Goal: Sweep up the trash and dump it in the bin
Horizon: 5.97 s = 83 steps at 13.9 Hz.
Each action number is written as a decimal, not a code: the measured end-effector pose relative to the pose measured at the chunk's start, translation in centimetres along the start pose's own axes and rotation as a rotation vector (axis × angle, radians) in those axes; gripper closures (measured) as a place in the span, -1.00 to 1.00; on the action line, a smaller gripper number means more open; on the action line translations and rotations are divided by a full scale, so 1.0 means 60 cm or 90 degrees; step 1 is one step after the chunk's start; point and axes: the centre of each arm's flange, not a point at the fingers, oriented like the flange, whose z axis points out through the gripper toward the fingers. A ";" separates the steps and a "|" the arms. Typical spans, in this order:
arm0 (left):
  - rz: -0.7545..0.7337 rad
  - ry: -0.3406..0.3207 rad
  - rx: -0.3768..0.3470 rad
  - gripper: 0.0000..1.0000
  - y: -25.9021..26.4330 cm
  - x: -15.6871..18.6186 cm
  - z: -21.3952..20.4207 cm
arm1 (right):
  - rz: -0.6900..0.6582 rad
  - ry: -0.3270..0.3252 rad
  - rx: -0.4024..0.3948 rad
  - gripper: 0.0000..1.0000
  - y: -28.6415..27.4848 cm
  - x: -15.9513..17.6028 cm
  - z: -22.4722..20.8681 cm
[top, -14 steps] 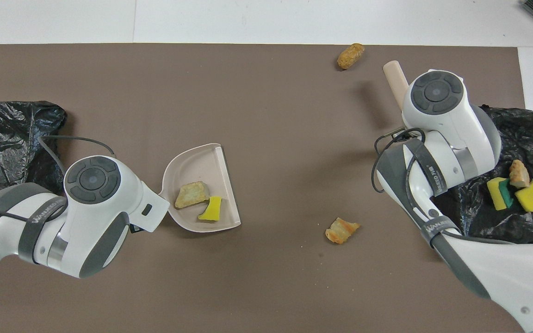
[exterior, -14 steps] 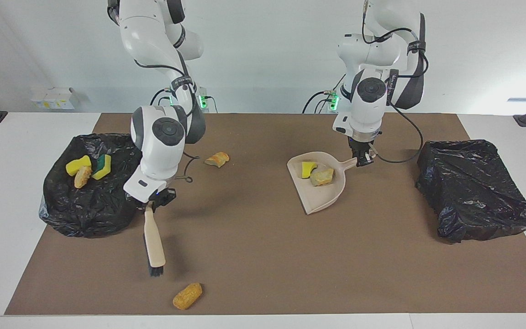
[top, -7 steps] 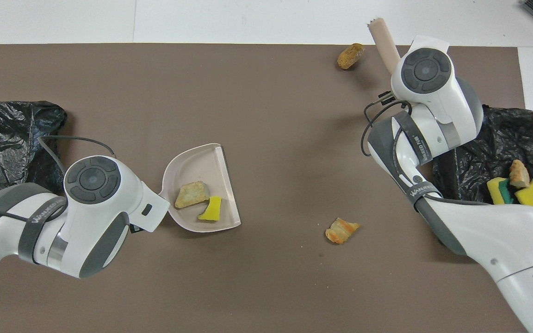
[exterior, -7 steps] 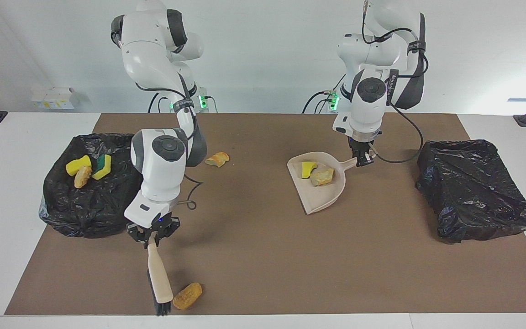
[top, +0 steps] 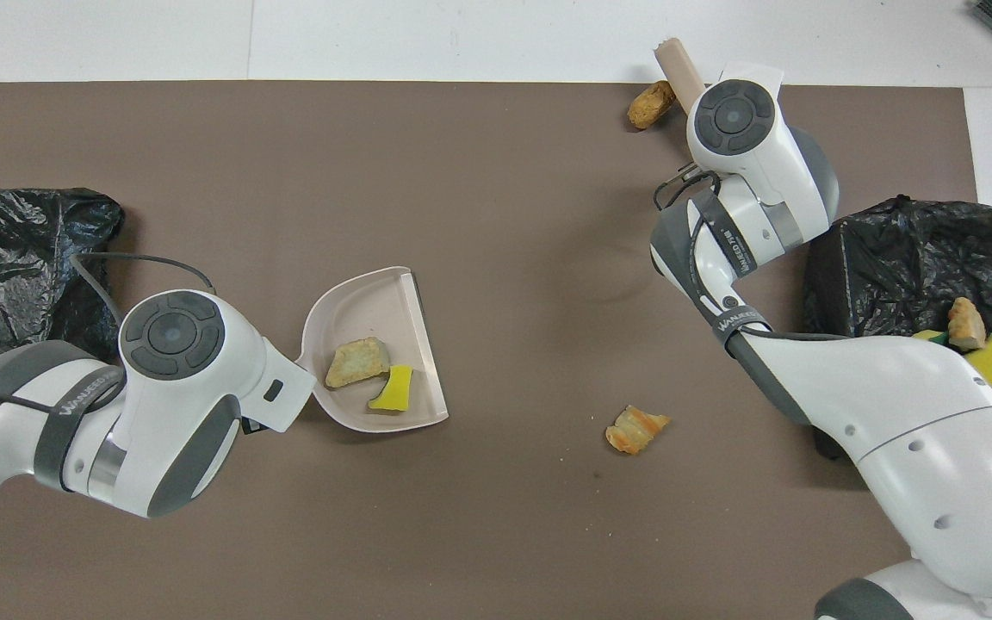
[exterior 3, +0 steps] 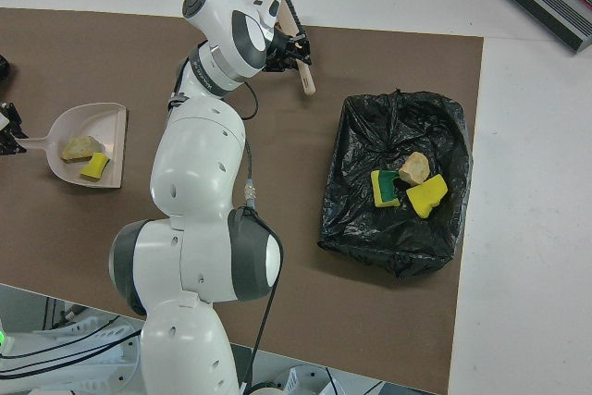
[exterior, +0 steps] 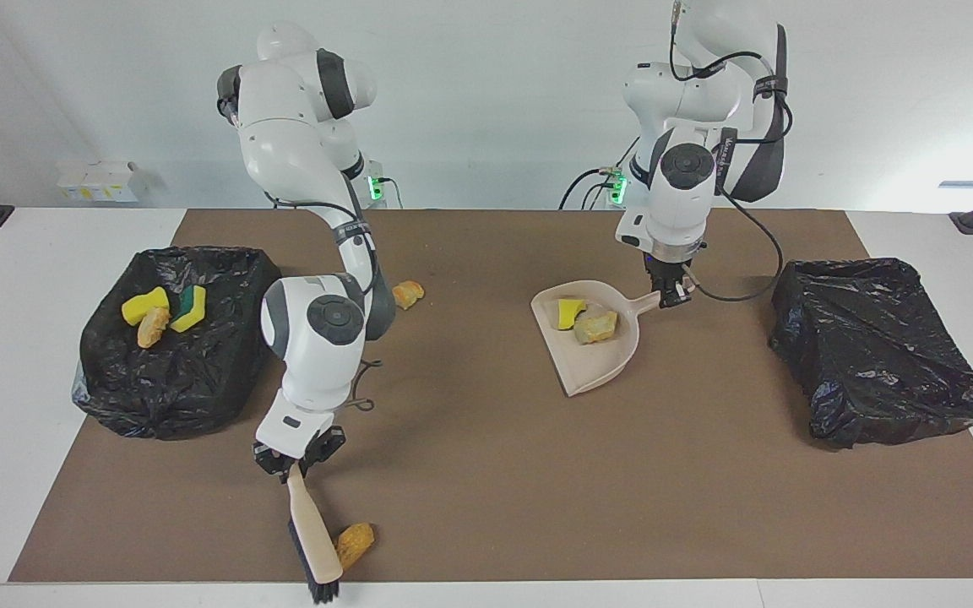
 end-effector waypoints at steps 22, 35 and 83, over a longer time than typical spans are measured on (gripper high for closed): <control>-0.051 0.004 -0.001 0.37 -0.001 -0.002 0.001 | -0.190 -0.126 0.272 0.48 -0.426 -0.096 -0.213; -0.064 0.009 -0.007 0.37 -0.001 -0.003 0.003 | -0.086 -0.206 0.331 0.48 -0.514 -0.162 -0.362; 0.022 0.013 -0.003 0.37 -0.008 -0.011 0.004 | 0.444 -0.393 0.327 0.48 -0.349 -0.315 -0.276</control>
